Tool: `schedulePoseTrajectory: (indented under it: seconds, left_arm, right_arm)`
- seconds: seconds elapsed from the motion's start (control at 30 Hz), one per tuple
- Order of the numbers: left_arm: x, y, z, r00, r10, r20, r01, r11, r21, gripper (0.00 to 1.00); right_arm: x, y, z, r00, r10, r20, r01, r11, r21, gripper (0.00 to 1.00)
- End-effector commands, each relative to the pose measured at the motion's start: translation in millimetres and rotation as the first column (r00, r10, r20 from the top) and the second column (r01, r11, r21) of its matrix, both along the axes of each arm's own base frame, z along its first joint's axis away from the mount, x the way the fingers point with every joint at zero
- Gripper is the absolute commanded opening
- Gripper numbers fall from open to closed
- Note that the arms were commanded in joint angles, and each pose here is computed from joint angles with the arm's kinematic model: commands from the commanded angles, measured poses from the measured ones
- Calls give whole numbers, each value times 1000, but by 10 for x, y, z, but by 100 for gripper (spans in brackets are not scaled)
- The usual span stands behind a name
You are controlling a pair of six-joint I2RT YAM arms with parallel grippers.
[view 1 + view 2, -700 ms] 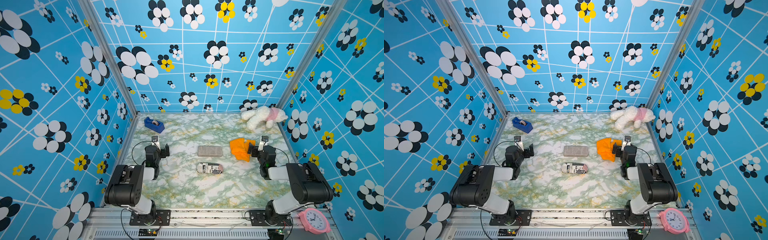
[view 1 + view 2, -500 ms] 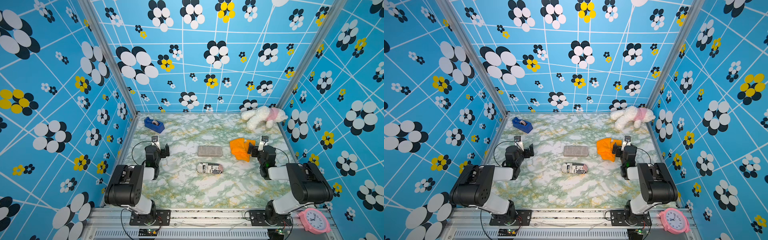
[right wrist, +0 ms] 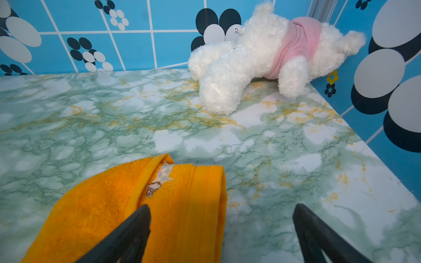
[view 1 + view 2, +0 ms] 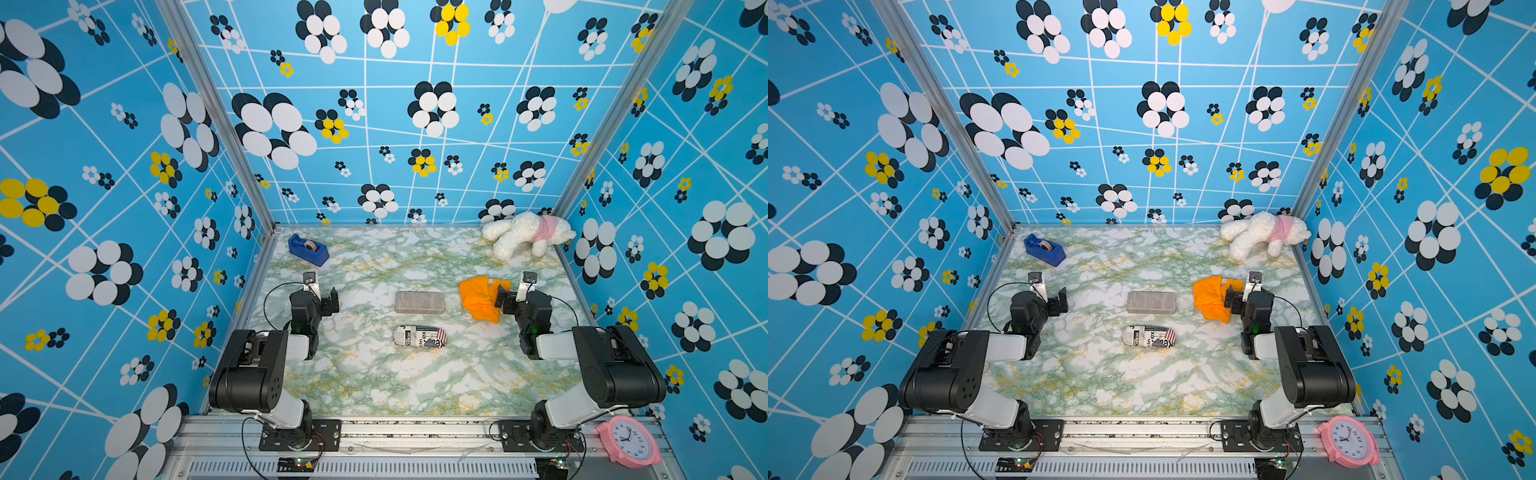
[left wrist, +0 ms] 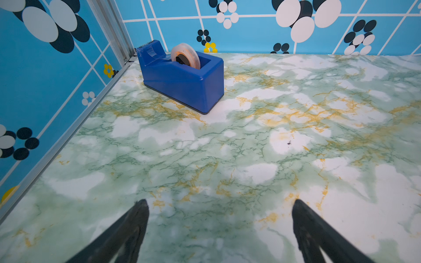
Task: Wipe the eyeglass case
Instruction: Pick up the eyeglass case from the center of the board.
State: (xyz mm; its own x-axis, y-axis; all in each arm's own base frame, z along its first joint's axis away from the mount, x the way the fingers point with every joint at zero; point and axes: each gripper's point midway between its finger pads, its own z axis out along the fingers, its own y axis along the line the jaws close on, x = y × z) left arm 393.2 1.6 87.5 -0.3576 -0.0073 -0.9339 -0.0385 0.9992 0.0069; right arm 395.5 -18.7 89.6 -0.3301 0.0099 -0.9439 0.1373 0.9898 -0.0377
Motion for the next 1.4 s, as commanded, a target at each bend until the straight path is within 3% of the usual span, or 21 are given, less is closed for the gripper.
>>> schedulePoseTrajectory:
  seconds: [0.0,0.43,0.63,0.7,0.77,0.9,1.0,1.1,1.17,1.27,1.37]
  left_arm:
    - [55,-48,84,1000,-22,21,22,1000,-2,99]
    - [47,-49,85,999,-22,22,22,1000,-1,99]
    - [-51,161,363,993,97,62,-96,995,-16,99]
    - [-61,164,501,994,102,27,-101,995,-15,99]
    - [-67,153,616,990,112,-85,-115,993,-35,99]
    - [-166,-162,939,985,4,-172,-20,995,-93,99]
    - [-326,-707,1187,960,-215,-178,200,975,-99,99]
    - [-602,-1329,1225,860,-447,-246,456,890,-22,99]
    - [-820,-1703,1164,753,-581,-310,615,789,15,98]
    - [-1138,-2166,1110,537,-760,-366,817,577,1,93]
    - [-1301,-2399,1001,379,-828,-412,911,412,9,88]
  right_arm:
    - [13,-6,47,1000,-1,12,1,1000,11,100]
    - [4,-32,58,1000,-17,17,17,1000,10,100]
    - [-148,-167,372,992,-99,73,98,995,14,97]
    - [-184,-223,547,988,-138,76,136,990,26,95]
    - [-192,-186,697,992,-127,10,127,990,54,94]
    - [-232,-66,864,990,-83,-118,97,987,124,86]
    - [-330,-6,913,979,-69,-193,102,980,170,84]
    - [-429,148,914,966,-7,-257,60,978,200,84]
    - [-454,257,878,954,34,-298,28,979,202,84]
    - [-393,523,819,916,141,-375,-60,974,220,84]
    - [-272,810,828,881,198,-431,-119,972,204,83]
